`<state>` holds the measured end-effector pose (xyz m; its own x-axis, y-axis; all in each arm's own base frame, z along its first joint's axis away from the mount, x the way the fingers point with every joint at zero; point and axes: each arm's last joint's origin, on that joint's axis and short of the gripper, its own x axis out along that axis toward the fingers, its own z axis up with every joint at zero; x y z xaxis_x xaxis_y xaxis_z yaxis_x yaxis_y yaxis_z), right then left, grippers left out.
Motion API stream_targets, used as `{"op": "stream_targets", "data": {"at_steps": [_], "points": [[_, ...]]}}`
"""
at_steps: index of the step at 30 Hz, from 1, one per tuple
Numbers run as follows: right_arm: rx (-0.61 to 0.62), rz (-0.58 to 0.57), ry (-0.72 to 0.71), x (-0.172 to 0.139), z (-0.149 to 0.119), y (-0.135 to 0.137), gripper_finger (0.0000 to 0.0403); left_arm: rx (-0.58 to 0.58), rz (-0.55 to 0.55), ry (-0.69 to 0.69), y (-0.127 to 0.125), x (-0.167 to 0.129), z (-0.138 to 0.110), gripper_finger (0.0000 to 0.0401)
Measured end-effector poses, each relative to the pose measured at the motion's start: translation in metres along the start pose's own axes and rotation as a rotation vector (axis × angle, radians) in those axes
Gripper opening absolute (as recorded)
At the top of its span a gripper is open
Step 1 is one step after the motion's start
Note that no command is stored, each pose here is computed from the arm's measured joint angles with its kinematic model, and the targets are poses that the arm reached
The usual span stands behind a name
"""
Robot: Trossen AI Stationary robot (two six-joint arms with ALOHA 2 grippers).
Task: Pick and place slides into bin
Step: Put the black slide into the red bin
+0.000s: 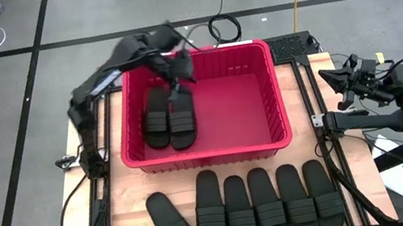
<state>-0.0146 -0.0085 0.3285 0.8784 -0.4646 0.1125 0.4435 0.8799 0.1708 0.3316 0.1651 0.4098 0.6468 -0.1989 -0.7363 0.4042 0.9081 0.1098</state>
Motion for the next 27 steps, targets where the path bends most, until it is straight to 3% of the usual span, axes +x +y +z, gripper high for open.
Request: {"op": "stream_targets", "data": {"at_steps": [3, 6, 13, 20, 27], "points": [[0.0, 0.0, 0.0, 0.0, 0.0, 0.0, 0.0, 0.195, 0.053, -0.161, -0.032, -0.04, 0.03, 0.0081], [0.0, 0.0, 0.0, 0.0, 0.0, 0.0, 0.0, 0.212, 0.031, -0.334, -0.059, -0.073, 0.046, 0.0014], [-0.012, 0.0, 0.0, 0.0, 0.0, 0.0, 0.0, -0.018, -0.039, -0.353, -0.109, -0.099, 0.058, 0.0003], [0.002, 0.001, -0.003, 0.0, 0.0, 0.0, 0.0, -0.023, -0.302, -0.491, -0.151, -0.081, 0.082, 0.0], [0.04, 0.008, -0.043, 0.0, 0.004, 0.001, 0.0, -0.058, -0.253, -0.538, -0.181, -0.052, 0.054, 0.0]]}}
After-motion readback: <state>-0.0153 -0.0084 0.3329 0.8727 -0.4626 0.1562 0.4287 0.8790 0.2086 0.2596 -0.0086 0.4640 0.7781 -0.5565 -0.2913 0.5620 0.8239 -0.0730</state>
